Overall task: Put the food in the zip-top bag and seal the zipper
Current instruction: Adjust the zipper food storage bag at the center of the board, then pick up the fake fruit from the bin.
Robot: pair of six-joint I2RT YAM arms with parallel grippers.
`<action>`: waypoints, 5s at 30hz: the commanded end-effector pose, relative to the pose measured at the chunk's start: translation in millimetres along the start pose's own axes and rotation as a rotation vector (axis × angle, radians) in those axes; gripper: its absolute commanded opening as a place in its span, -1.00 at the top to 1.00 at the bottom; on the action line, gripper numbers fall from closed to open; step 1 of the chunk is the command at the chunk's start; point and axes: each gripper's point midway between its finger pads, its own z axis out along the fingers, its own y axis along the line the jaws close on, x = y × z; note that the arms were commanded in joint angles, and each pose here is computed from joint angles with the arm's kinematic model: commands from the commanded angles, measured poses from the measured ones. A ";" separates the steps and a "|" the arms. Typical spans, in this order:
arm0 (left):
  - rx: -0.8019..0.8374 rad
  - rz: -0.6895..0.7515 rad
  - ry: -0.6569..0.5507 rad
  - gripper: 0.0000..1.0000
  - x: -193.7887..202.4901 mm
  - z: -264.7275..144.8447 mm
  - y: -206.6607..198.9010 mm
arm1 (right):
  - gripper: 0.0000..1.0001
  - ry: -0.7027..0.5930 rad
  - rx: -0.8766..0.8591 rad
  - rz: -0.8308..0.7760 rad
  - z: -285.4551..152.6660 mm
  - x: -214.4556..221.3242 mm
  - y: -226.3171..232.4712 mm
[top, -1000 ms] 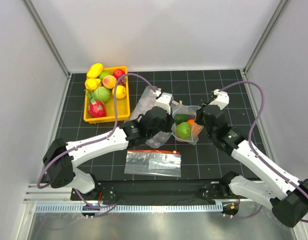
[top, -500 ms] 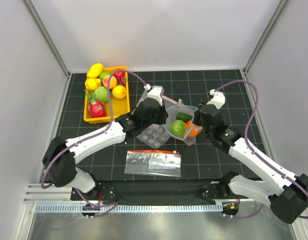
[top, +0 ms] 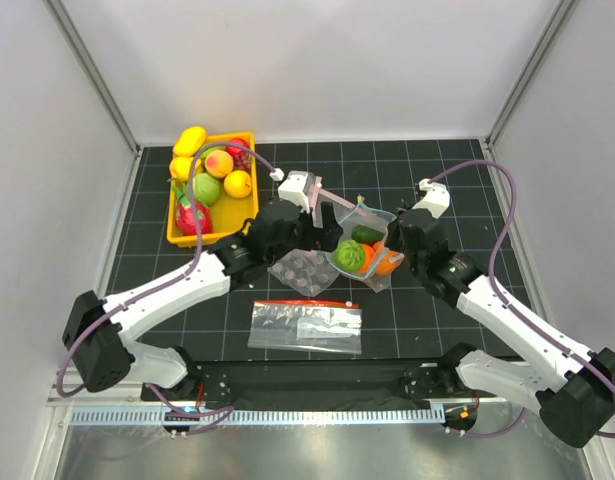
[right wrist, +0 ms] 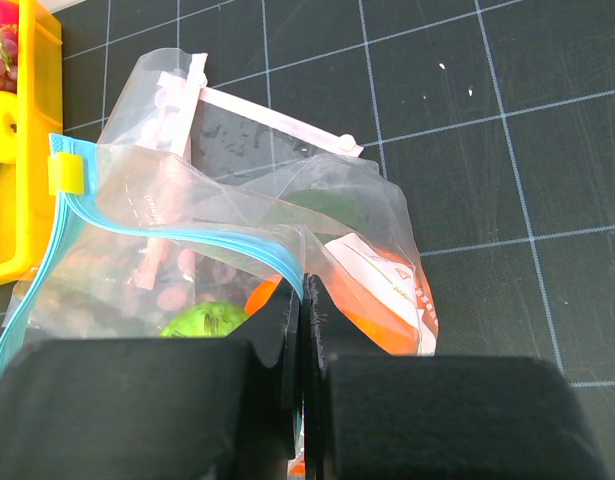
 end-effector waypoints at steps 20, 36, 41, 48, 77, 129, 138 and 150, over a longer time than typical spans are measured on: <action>-0.594 -0.233 -0.195 -1.00 -50.5 -47.1 162.2 | 0.98 -0.079 -0.013 0.052 -7.0 -28.1 6.1; -0.988 -0.278 -0.176 -0.99 -55.6 -50.4 299.1 | 0.98 -0.085 -0.034 0.057 -6.4 -27.1 9.0; -0.996 -0.163 -0.111 -0.99 -80.1 -30.6 309.8 | 0.99 -0.075 -0.037 0.054 -6.0 -25.8 10.3; -0.996 -0.010 0.059 -0.99 -87.1 18.6 325.1 | 0.98 -0.086 -0.056 0.066 -10.4 -29.9 12.2; -0.715 -0.099 0.113 -0.99 -34.6 146.2 357.4 | 0.98 -0.064 -0.090 0.070 -9.8 -26.0 19.4; -0.650 -0.081 0.104 -0.87 -44.5 115.0 342.8 | 0.99 -0.074 -0.098 0.073 -13.1 -29.0 19.4; -0.662 -0.096 0.127 -0.60 -27.8 116.3 349.2 | 0.98 -0.069 -0.095 0.070 -11.5 -27.2 19.2; -0.672 -0.162 0.155 -0.76 -17.2 124.4 365.6 | 0.98 -0.070 -0.095 0.071 -12.0 -27.9 19.3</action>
